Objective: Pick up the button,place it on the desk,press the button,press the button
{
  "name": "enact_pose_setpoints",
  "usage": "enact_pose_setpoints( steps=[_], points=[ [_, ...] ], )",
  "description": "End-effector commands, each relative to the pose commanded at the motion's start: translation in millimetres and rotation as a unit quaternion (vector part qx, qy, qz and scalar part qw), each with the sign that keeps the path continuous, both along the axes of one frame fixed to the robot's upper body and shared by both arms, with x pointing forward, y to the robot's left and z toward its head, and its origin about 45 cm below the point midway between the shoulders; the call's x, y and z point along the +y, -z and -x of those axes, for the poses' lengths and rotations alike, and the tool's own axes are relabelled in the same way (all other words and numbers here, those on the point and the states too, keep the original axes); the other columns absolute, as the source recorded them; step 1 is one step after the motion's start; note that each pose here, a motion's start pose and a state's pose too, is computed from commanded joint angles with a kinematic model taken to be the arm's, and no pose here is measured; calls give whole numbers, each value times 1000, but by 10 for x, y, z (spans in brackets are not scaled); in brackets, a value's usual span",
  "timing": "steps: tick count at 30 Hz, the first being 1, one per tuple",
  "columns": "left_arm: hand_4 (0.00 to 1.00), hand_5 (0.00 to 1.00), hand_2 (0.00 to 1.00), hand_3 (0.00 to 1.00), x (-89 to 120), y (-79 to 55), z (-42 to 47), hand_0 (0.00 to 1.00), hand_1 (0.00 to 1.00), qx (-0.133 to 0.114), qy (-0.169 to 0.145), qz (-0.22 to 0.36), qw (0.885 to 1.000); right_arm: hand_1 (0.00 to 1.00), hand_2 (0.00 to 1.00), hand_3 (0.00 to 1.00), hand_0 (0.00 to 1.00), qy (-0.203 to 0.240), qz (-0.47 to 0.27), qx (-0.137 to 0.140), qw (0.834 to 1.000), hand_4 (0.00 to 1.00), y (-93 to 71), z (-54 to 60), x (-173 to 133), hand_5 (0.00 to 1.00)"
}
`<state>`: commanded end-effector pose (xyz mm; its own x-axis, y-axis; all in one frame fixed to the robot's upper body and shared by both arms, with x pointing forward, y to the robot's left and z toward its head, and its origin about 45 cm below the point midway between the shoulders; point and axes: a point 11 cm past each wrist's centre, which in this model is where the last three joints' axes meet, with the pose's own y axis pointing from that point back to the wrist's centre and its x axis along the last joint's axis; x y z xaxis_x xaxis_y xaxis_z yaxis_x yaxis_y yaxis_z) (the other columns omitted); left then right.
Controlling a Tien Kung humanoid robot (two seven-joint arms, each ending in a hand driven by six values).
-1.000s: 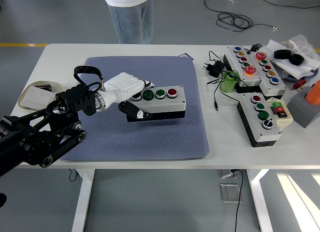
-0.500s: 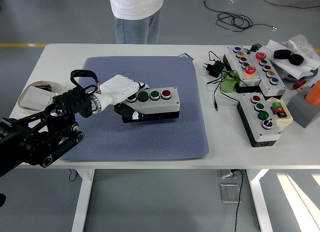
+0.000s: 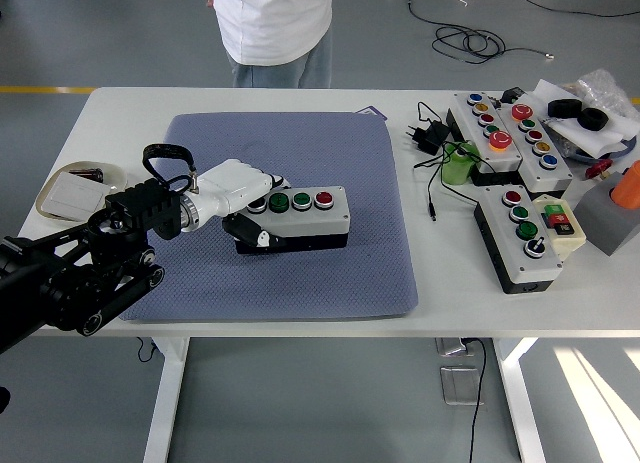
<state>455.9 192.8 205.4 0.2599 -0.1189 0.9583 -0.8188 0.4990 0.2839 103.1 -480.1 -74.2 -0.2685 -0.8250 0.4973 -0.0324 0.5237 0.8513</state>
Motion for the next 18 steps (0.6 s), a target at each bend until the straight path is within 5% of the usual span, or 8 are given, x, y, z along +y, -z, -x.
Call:
enact_pose_setpoints(
  steps=[3, 4, 18],
  points=[
    [586, 2, 651, 758, 16, 6, -4, 512, 560, 3, -3, -2, 1000, 797, 817, 751, 787, 0, 0, -1, 1000, 412, -2, -6, -2, 479],
    [877, 190, 753, 882, 23, 7, -5, 456, 637, 5, -4, -2, 1000, 797, 817, 751, 787, 0, 0, -1, 1000, 412, -3, -7, -3, 479],
    [958, 320, 827, 946, 36, -25, 0, 546, 699, 8, -12, -4, 1000, 797, 817, 751, 787, 0, 1, -1, 1000, 412, -4, -6, -6, 479]
  ],
)
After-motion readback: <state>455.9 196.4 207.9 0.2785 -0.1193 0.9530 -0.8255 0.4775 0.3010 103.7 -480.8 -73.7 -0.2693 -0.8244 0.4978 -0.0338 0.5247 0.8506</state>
